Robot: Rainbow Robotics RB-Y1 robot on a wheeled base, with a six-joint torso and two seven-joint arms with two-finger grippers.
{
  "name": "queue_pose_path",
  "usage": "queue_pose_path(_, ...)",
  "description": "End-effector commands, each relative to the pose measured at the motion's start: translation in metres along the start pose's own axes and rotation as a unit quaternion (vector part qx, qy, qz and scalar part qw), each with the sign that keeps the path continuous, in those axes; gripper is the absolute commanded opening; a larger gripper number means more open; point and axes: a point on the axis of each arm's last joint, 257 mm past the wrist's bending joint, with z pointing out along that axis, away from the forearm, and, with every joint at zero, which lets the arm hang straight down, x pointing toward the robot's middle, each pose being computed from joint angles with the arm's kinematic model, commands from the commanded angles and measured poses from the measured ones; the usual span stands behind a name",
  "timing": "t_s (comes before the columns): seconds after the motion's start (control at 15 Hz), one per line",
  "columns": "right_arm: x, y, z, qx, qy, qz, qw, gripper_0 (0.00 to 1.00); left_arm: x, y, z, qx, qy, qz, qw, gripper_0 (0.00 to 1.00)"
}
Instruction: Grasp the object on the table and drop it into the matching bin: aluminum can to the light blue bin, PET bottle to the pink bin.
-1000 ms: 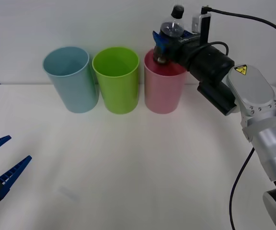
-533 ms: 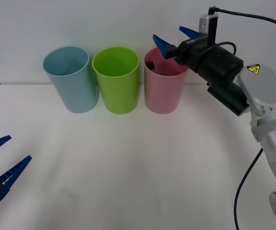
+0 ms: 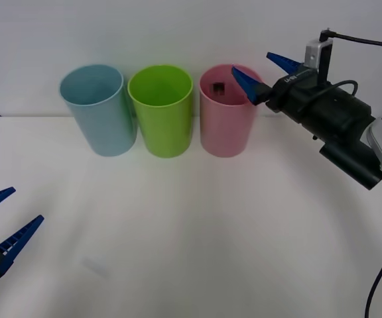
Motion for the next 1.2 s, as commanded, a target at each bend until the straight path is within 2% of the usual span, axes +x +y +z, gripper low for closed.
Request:
queue_pose_path(0.07,0.008,0.012,-0.031,-0.011,0.006,0.006,0.9999,1.0,0.0,0.0,0.0,0.0,0.0,0.0,1.0,1.0)
queue_pose_path(0.47,0.035,0.045,-0.109,-0.028,0.031,0.011,0.999,1.0,0.0,0.0,0.0,0.0,0.0,0.0,1.0,1.0)
queue_pose_path(0.67,0.049,0.059,-0.145,-0.037,0.049,0.004,0.9981,1.0,0.0,0.0,0.0,0.0,0.0,0.0,1.0,1.0)
queue_pose_path(0.87,0.065,0.065,-0.172,-0.038,0.059,-0.038,0.9968,1.0,0.0,0.0,0.0,0.0,0.0,0.0,1.0,1.0)
queue_pose_path(1.2,0.097,0.079,-0.22,-0.048,0.089,-0.076,0.992,1.0,0.0,0.0,0.0,0.0,0.0,0.0,1.0,1.0)
